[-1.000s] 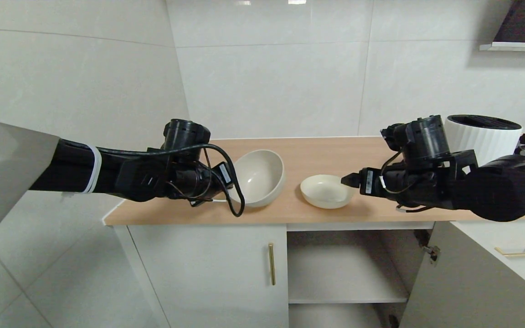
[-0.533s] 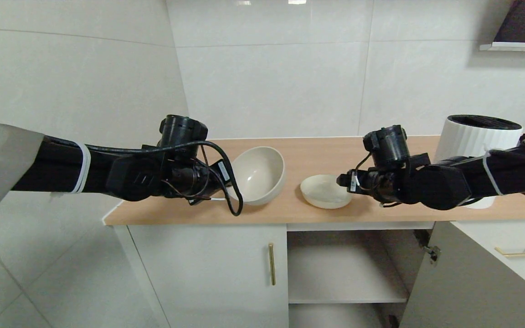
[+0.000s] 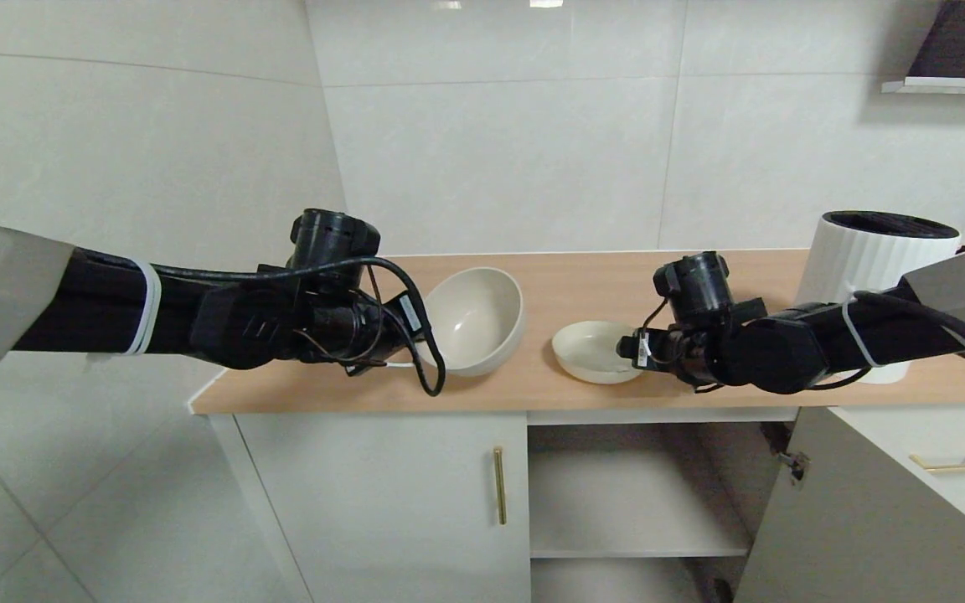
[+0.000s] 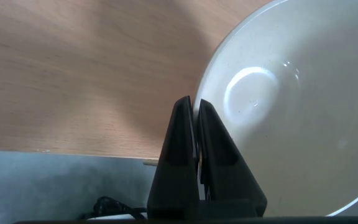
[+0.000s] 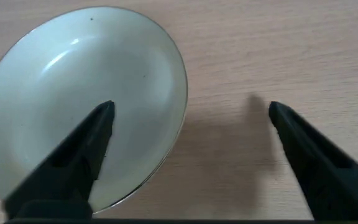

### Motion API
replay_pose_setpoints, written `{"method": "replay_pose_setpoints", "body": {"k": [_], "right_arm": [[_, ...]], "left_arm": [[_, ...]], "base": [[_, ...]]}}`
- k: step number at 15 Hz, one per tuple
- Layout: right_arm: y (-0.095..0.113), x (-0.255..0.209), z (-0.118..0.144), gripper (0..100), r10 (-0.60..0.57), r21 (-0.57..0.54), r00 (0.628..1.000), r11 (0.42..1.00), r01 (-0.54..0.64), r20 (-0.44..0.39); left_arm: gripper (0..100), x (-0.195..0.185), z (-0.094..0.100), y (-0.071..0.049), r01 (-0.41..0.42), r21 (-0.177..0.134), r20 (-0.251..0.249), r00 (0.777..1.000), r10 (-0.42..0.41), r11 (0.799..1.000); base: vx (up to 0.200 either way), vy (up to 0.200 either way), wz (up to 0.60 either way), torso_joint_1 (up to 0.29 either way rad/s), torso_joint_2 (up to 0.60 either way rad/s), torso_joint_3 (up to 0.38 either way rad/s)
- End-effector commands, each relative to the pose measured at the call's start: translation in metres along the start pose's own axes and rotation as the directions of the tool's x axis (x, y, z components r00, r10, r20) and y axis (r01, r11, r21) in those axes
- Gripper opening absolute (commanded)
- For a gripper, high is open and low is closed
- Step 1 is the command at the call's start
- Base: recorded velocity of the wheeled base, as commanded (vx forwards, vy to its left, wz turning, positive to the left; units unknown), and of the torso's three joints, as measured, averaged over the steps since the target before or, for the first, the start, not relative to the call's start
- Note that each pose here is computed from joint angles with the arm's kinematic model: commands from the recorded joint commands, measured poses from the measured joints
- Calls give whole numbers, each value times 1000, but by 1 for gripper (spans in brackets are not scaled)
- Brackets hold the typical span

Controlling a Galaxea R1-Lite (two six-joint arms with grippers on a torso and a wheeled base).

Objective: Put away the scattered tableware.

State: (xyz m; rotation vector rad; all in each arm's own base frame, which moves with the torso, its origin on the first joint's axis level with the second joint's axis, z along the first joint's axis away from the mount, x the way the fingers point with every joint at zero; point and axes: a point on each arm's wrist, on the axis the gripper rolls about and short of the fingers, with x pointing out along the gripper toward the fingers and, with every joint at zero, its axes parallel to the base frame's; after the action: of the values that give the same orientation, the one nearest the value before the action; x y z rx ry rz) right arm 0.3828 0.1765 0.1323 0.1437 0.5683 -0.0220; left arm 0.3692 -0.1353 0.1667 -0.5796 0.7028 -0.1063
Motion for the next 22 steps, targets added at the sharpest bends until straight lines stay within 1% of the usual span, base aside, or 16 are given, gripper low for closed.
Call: {"method": "replay_pose_setpoints", "body": {"k": [1, 8, 10, 11, 13, 14, 15, 16, 17, 18, 19, 20, 21, 22], "right_arm": [[0, 2, -2, 0, -1, 2, 1000, 1000, 1, -5], [0, -5, 4, 0, 11, 32, 1000, 999, -11, 6], [-4, -10, 7, 0, 10, 42, 1000, 999, -11, 13], [-10, -18, 9, 0, 5, 49, 1000, 999, -5, 7], [-20, -47, 13, 0, 81, 67, 997, 995, -80, -12], [-25, -65, 17, 0, 128, 75, 992, 989, -127, -10], [-26, -68, 17, 0, 135, 75, 991, 988, -134, -11], [-33, -84, 14, 0, 142, 69, 990, 988, -141, -22], [-38, -96, 15, 0, 145, 63, 989, 988, -143, -36], [-41, -109, 15, 0, 168, 58, 983, 985, -164, -68], [-46, -121, 13, 0, 205, 58, 972, 978, -199, -117], [-51, -134, 6, 0, 251, 62, 953, 968, -244, -169], [-55, -140, 2, 0, 268, 62, 946, 963, -261, -184], [-58, -142, -5, 0, 263, 55, 943, 965, -258, -202]], "left_arm": [[0, 0, 0, 0, 0, 0, 0, 1000, 0, 1000], [0, -5, -2, 0, 2, 3, -6, 1000, -2, 1000], [0, -11, -3, -1, 10, 5, -11, 1000, -10, 1000], [0, -17, -2, -1, 14, 8, -8, 1000, -14, 1000], [0, -31, -4, 0, 23, 21, -8, 1000, -23, 1000], [0, -40, -4, 0, 41, 44, -13, 999, -41, 998], [0, -43, -5, 1, 45, 48, -16, 999, -44, 998], [0, -58, -10, 4, 79, 80, -42, 996, -76, 994], [0, -68, -13, 6, 102, 103, -60, 993, -97, 989], [0, -74, -17, 9, 113, 116, -77, 992, -104, 987], [0, -78, -22, 13, 122, 137, -94, 990, -110, 983], [0, -84, -27, 17, 130, 158, -111, 987, -113, 979], [0, -88, -30, 19, 139, 171, -121, 985, -120, 975], [0, -91, -34, 19, 160, 182, -142, 981, -135, 970]], "base": [[0, 0, 0, 0, 0, 0], [0, 0, 0, 0, 0, 0], [0, 0, 0, 0, 0, 0], [0, 0, 0, 0, 0, 0], [0, 0, 0, 0, 0, 0], [0, 0, 0, 0, 0, 0], [0, 0, 0, 0, 0, 0], [0, 0, 0, 0, 0, 0], [0, 0, 0, 0, 0, 0], [0, 0, 0, 0, 0, 0], [0, 0, 0, 0, 0, 0], [0, 0, 0, 0, 0, 0], [0, 0, 0, 0, 0, 0], [0, 0, 0, 0, 0, 0]]}}
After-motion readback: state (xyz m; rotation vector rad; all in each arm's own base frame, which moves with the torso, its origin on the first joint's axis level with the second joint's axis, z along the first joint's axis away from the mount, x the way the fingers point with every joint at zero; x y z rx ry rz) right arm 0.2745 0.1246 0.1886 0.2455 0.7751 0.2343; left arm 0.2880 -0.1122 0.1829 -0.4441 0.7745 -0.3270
